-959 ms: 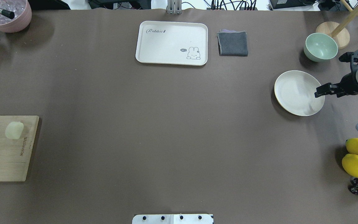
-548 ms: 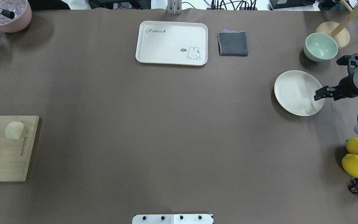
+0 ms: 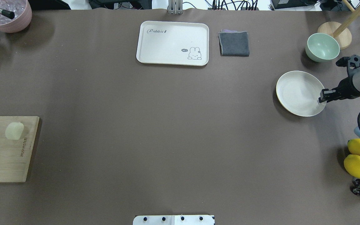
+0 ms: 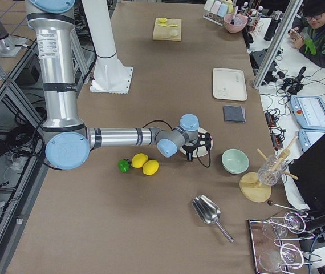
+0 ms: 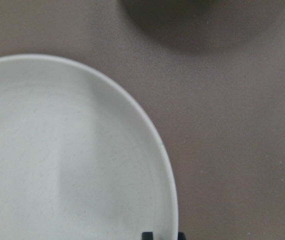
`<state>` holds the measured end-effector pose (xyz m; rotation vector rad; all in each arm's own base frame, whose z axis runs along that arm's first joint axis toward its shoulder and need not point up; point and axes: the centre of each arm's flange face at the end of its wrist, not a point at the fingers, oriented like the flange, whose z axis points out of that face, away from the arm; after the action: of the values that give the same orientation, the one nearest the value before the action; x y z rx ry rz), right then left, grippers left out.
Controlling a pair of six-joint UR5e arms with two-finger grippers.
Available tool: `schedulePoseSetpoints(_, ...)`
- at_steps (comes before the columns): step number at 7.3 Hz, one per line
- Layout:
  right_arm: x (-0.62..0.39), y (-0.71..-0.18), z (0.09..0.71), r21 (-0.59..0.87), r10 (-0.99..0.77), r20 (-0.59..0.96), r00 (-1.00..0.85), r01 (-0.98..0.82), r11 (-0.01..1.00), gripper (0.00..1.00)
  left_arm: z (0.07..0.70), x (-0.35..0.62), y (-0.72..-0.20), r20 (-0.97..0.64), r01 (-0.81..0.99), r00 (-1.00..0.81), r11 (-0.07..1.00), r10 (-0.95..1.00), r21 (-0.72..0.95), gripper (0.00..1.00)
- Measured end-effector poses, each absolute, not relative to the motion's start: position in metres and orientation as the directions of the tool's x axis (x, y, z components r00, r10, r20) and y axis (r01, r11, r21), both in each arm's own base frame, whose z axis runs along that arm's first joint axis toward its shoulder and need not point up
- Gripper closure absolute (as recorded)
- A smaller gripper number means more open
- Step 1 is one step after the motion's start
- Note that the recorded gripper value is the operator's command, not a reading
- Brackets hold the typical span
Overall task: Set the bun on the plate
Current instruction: 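Slide the white plate with the right gripper toward the table's middle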
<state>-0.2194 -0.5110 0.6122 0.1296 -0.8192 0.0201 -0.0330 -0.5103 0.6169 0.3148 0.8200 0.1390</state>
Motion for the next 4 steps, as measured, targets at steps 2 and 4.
schedulePoseSetpoints(2, -0.220, -0.511, 0.606, 0.115, -0.039, 0.735, 0.677, -0.068, 0.991, 1.00, 0.618, -0.033, -0.510, -0.696, 0.001, 0.676, 0.945, 0.240, 0.326, 0.02)
schedulePoseSetpoints(4, -0.219, -0.512, 0.574, 0.129, -0.049, 0.769, 0.637, -0.080, 0.988, 1.00, 0.618, -0.034, -0.509, -0.697, 0.002, 0.677, 0.946, 0.238, 0.324, 0.02)
